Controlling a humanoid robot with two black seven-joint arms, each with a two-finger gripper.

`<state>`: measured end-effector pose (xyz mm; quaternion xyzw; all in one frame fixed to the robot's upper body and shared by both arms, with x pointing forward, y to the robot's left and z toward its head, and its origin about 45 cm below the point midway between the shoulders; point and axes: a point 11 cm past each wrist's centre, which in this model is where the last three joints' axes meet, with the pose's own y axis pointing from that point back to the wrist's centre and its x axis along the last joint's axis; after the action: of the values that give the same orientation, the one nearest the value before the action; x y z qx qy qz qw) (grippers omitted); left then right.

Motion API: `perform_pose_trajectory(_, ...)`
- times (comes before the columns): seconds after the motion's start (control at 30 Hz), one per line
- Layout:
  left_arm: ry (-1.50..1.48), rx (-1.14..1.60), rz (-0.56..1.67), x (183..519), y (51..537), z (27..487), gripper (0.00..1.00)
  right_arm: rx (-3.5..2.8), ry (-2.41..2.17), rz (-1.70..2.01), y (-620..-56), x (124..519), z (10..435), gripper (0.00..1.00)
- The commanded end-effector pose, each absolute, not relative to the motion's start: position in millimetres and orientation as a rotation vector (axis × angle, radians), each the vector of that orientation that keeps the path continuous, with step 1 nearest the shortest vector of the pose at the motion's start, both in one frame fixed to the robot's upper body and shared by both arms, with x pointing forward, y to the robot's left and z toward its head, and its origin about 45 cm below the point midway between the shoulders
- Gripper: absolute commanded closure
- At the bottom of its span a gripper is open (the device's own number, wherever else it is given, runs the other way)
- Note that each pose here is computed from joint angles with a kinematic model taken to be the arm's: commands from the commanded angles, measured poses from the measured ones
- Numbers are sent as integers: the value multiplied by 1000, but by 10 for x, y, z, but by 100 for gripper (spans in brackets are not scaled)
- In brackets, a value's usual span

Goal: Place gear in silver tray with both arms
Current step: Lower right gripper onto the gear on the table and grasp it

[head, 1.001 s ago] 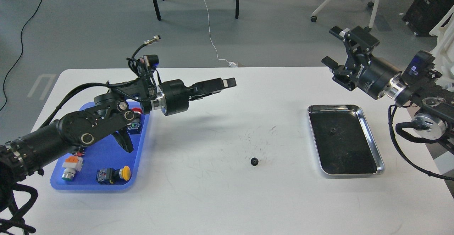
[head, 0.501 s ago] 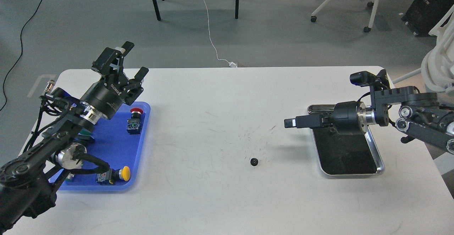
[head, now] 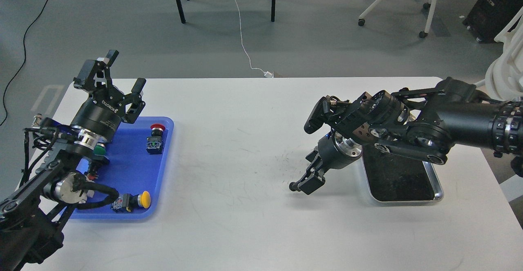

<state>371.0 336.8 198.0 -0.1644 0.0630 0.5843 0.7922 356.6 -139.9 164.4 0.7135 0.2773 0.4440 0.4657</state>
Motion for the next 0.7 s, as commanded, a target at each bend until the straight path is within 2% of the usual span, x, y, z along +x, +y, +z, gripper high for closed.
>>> perform_pose_trajectory(0.0, 136, -354, 1256, 3710, 3367, 1980, 2, 1730, 733, 1108, -1298, 3505, 1584, 5)
perform_pose_trajectory(0.3, 130, -366, 1266, 3721, 3403, 2012, 2, 1695, 787, 1121, -1188, 3460, 1495, 19)
perform_pose_trajectory(0.43, 128, -367, 1270, 3723, 3412, 2018, 2, 1677, 797, 1122, -1202, 3466, 1485, 34)
perform_pose_trajectory(0.67, 127, -373, 1271, 3723, 3417, 2027, 2, 1669, 799, 1141, -1127, 3488, 1500, 40)
